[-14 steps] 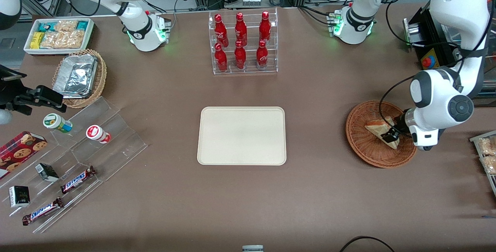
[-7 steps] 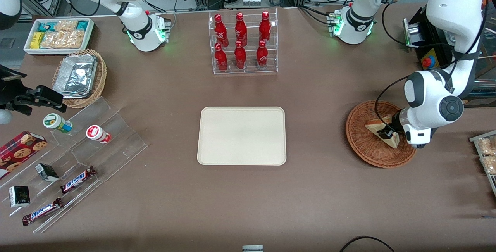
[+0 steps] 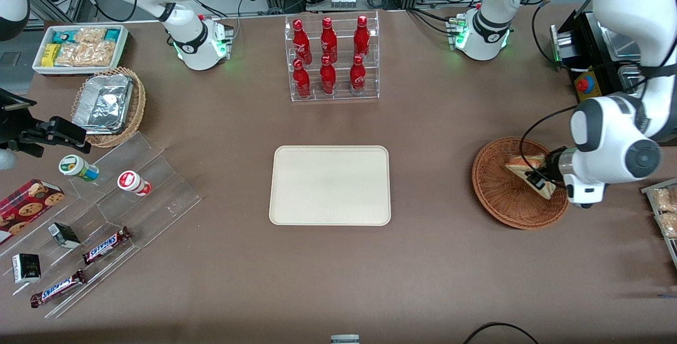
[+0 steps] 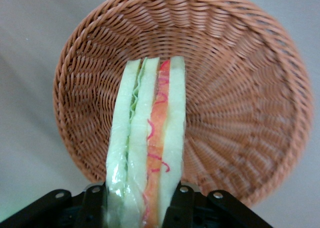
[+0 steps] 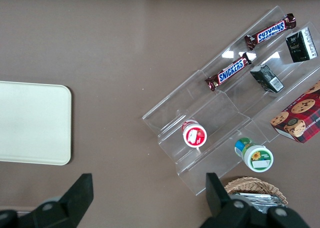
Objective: Place sandwich from basket to tray
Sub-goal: 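Carry the sandwich with the left gripper over the cream tray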
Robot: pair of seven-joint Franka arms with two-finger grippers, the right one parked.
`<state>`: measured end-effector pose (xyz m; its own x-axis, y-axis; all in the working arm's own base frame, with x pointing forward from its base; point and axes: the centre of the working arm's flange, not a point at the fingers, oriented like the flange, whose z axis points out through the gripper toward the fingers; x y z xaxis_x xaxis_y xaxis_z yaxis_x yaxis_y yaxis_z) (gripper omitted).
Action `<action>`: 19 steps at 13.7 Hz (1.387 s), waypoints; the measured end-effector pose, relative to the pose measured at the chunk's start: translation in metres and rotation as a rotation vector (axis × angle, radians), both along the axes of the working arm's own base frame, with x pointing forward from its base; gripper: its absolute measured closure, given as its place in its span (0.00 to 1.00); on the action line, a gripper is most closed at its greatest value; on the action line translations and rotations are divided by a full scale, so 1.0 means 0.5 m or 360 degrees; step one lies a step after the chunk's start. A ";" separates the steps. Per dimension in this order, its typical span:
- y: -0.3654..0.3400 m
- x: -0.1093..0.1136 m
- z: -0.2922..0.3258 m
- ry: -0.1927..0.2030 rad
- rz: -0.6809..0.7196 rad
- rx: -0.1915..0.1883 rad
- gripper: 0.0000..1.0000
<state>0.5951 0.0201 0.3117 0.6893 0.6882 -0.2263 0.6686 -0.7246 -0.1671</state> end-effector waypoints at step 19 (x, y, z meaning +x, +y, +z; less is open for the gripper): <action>-0.877 -0.093 -0.075 -0.0192 -0.1205 -0.0194 0.61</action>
<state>0.5486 -0.4184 0.2741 0.9865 -0.0050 -0.1636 -0.0075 -0.9999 -0.0146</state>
